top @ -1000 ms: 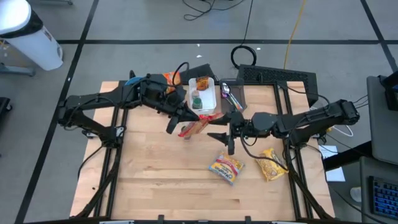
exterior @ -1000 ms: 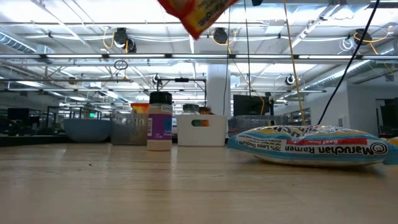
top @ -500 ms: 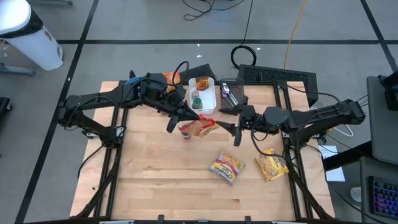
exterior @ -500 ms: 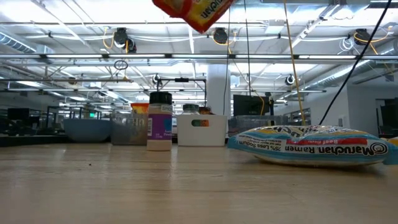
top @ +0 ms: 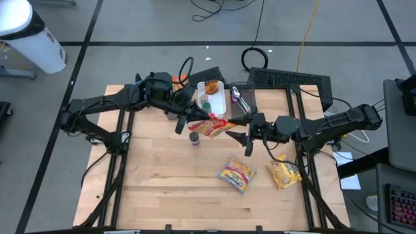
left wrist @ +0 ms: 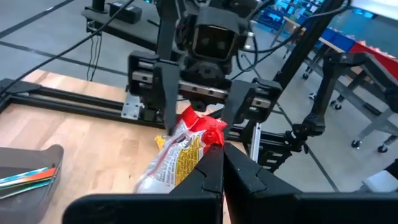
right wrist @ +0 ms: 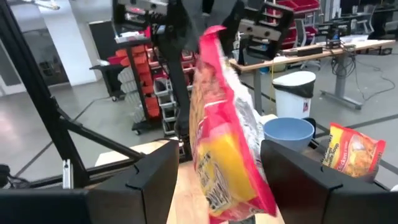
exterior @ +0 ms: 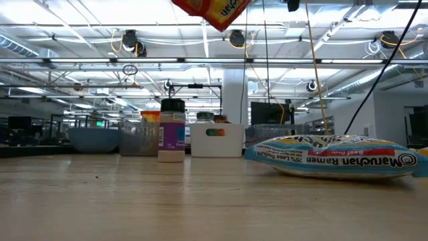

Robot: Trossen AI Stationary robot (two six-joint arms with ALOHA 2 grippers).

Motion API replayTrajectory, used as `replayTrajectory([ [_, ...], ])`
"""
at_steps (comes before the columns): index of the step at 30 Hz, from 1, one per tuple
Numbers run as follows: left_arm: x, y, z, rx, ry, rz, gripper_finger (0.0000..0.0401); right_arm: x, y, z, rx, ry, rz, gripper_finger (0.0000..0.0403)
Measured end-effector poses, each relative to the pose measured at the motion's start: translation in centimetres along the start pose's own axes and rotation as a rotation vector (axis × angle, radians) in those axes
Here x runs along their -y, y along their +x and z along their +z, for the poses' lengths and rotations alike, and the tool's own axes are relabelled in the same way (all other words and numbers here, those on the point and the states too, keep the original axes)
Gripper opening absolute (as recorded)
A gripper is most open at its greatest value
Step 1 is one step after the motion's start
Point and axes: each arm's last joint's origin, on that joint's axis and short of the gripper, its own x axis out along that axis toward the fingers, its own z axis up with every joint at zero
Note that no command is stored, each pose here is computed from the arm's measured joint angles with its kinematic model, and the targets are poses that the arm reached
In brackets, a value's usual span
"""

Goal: Pick & Place Food Item
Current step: Put the red noodle pack into the left black bin

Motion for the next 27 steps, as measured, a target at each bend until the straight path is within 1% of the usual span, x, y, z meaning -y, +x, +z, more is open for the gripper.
replayTrajectory([
  [3, 0.03, 0.00, 0.09, 0.008, 0.004, -0.006, 0.0000, 0.05, -0.01, -0.12, -0.002, 0.002, -0.002, 0.0222],
  [7, 0.03, 0.00, 0.07, 0.006, 0.004, -0.005, 0.0000, 0.05, 0.00, -0.14, -0.004, -0.001, -0.001, 0.0205],
  [11, 0.05, 0.00, 0.16, 0.015, 0.008, -0.007, 0.0000, 0.06, 0.00, -0.15, -0.004, -0.001, -0.001, 0.0176],
  [20, 0.07, 0.00, 0.18, 0.016, 0.010, -0.012, 0.0000, 0.08, -0.15, 0.04, 0.004, -0.014, 0.001, 0.0097],
  [27, 0.06, 0.00, 0.11, 0.009, 0.012, -0.014, 0.0000, 0.08, -0.27, 0.24, 0.015, -0.020, 0.005, 0.0056],
])
